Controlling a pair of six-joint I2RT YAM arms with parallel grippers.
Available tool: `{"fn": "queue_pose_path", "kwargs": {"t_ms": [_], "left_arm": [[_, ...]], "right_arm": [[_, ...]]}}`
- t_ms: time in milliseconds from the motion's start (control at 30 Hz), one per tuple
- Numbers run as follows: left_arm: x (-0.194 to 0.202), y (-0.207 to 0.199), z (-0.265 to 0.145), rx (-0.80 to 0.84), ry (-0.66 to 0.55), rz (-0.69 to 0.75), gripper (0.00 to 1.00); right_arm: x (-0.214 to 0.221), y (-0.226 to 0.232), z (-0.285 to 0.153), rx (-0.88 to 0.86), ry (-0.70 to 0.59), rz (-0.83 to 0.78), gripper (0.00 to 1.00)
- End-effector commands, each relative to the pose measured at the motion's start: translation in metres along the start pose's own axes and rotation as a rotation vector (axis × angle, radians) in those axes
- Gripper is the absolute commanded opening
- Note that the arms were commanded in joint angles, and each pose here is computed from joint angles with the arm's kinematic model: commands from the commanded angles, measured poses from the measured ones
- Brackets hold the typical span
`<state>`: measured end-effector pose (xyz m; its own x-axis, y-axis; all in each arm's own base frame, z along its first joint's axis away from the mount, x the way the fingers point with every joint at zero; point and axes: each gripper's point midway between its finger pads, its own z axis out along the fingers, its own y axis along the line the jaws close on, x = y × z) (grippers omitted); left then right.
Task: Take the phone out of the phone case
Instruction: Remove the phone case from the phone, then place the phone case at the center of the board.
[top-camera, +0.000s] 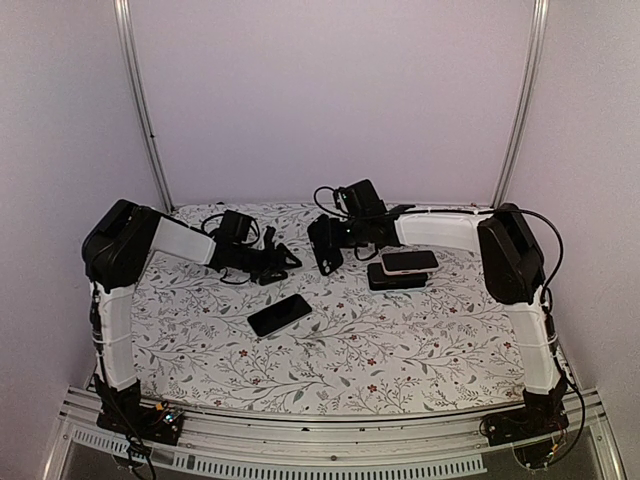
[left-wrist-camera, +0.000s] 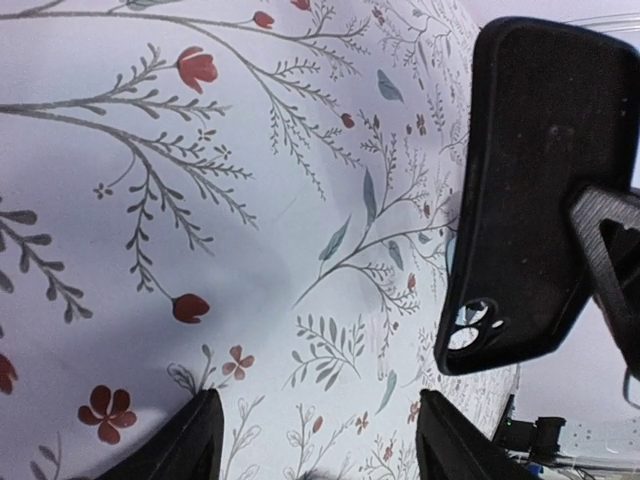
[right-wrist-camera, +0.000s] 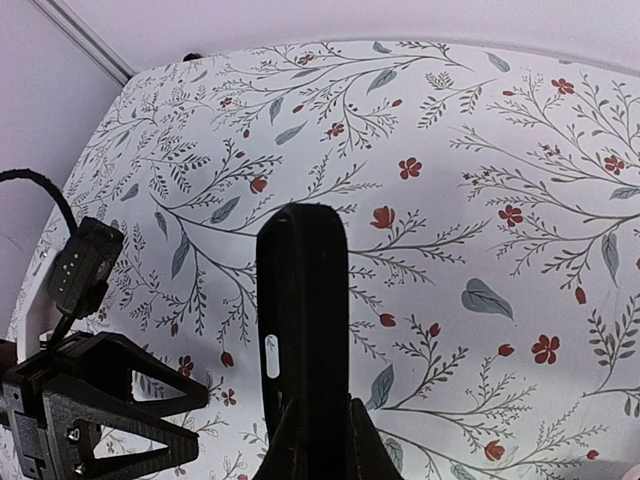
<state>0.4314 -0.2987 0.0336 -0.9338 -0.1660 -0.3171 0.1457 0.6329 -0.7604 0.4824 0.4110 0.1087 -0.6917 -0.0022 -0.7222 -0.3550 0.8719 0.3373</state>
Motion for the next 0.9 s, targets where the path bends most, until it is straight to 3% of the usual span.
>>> {"fn": "queue_pose_path", "kwargs": {"t_ms": [0,367,533,700,867], "left_arm": [[0.001,0.001,-0.006,-0.060,0.006,0.028,0.67],[-0.009,-0.053,-0.004,-0.025,-0.021,0.127,0.61],[-0.018,-0.062,-0.005,-0.016,-0.043,0.121,0.56],[-0.022,-0.061,-0.001,-0.036,-0.032,0.103,0.39],[-0.023,-0.056,-0.004,-0.076,-0.040,0.084,0.37]], "right_arm": [[-0.022,0.011,-0.010,-0.137,0.002,-0.003,0.00],[-0.021,0.048,-0.030,-0.355,0.029,0.091,0.03],[-0.020,0.052,-0.032,-0.380,0.027,0.112,0.03],[-0.021,0.055,-0.036,-0.406,0.015,0.135,0.03],[-0.023,0.036,-0.034,-0.312,-0.020,0.159,0.07]]}}
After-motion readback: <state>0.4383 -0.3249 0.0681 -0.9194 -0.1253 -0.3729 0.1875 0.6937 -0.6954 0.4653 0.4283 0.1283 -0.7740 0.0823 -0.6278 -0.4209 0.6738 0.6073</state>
